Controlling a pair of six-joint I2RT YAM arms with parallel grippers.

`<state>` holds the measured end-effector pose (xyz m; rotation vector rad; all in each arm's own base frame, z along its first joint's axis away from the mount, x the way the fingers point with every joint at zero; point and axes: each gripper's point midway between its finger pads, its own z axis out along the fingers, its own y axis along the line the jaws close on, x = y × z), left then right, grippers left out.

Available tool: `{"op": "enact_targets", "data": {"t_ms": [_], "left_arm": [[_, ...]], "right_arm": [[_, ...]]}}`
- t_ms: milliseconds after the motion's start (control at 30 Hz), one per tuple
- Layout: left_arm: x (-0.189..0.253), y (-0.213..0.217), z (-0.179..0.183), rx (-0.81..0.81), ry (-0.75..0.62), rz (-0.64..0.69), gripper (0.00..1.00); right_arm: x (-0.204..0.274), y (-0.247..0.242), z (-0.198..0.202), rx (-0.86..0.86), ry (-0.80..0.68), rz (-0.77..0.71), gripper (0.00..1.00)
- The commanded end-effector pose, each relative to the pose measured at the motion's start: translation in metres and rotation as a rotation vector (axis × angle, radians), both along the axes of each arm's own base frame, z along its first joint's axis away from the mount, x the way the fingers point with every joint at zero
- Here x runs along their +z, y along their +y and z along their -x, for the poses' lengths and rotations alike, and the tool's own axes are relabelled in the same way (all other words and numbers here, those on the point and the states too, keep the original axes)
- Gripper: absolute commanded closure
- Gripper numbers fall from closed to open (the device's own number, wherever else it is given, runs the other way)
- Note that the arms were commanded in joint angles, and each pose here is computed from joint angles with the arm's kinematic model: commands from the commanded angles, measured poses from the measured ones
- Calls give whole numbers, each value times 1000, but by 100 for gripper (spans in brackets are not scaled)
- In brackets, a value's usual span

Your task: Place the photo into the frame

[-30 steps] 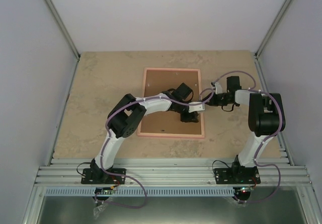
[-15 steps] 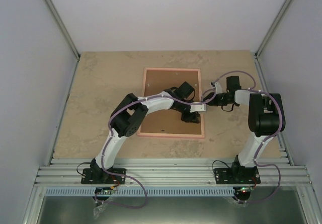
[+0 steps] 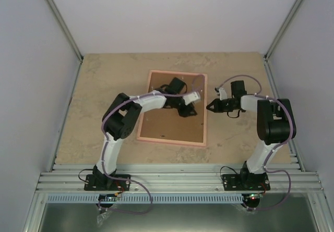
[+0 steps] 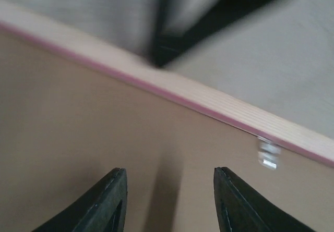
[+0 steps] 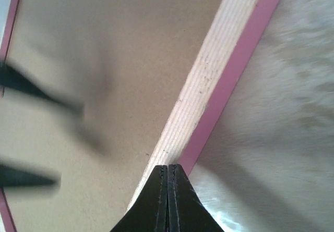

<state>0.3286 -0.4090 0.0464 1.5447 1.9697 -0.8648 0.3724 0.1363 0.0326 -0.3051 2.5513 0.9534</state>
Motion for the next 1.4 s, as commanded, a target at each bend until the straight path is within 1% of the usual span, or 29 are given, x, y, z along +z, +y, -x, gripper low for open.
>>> {"op": "enact_targets", "data": {"t_ms": [0, 67, 133, 200, 300, 367, 533, 700, 767, 900, 967, 1100, 1267, 1367], "left_arm": [[36, 27, -78, 307, -32, 95, 51], [29, 35, -98, 364, -24, 73, 51], [20, 34, -112, 360, -26, 43, 52], [13, 29, -115, 335, -9, 28, 53], [7, 18, -118, 279, 8, 42, 55], [3, 13, -124, 267, 12, 45, 57], [-12, 7, -143, 307, 26, 11, 63], [-22, -1, -141, 281, 44, -12, 67], [-22, -7, -136, 230, 62, -4, 68], [-21, -12, -122, 132, 100, 15, 65], [-20, -13, -117, 111, 118, 21, 62], [-23, -16, -112, 89, 138, 17, 61], [-27, -12, -115, 120, 141, 2, 61], [-21, 0, -116, 163, 163, 32, 60]], "right_arm": [[-6, 21, 26, 77, 39, 1, 99], [-2, 24, 23, 90, 30, -16, 99], [9, 23, 9, 82, 4, -40, 95], [23, 17, -8, 49, -29, -71, 88], [39, 6, -39, 4, -94, -86, 73], [46, 3, -60, -22, -139, -86, 69], [35, -1, -102, -100, -125, -81, 72], [24, 2, -121, -129, -117, -99, 74], [19, 7, -127, -128, -102, -112, 75], [7, 20, -131, -107, -71, -121, 76], [2, 25, -132, -101, -60, -117, 77], [-10, 29, -130, -99, -29, -105, 81], [-17, 43, -122, -66, -5, -106, 84], [-20, 55, -111, -30, 1, -99, 85]]}}
